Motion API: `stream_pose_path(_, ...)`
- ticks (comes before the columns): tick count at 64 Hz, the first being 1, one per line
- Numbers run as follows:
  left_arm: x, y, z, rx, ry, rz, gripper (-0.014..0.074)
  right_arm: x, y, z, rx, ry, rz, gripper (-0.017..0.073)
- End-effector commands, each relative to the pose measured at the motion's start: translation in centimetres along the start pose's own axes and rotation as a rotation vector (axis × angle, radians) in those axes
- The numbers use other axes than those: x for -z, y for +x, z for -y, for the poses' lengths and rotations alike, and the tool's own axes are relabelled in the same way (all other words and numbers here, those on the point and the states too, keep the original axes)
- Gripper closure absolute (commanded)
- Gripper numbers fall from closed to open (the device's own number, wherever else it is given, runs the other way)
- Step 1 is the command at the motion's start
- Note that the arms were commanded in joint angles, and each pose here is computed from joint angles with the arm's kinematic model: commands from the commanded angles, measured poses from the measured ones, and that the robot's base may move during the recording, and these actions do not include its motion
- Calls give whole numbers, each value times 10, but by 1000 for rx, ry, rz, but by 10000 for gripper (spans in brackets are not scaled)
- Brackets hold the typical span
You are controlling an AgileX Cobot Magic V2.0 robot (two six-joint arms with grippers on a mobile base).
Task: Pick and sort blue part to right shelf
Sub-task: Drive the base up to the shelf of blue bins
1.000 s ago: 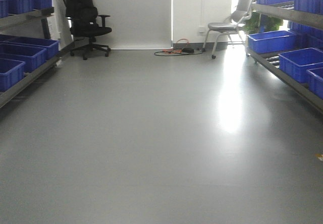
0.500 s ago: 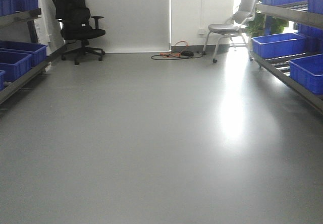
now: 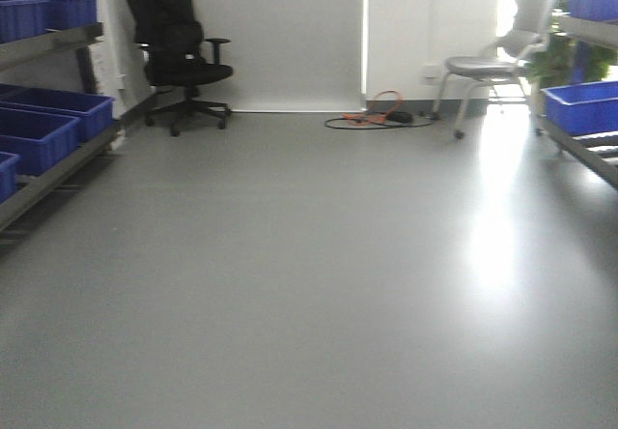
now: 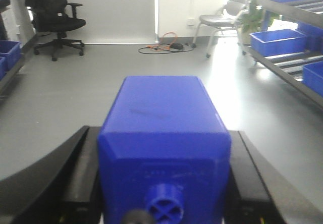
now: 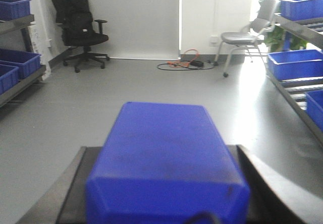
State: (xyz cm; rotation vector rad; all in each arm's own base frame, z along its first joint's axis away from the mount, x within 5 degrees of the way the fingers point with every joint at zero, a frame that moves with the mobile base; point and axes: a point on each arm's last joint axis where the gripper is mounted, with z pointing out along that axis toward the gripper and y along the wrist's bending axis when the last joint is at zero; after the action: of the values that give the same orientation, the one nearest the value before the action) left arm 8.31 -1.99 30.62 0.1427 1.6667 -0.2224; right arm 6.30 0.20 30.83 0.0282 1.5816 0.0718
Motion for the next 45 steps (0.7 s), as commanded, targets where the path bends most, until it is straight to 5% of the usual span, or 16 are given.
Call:
stream_pose_path(1,2,-18,0,5,-8,116,241,2,-17,0,14,2,113,127)
stream_pose_path(45,2,-18,0,5,-8,116,241,2,-17,0,14,2,113,127)
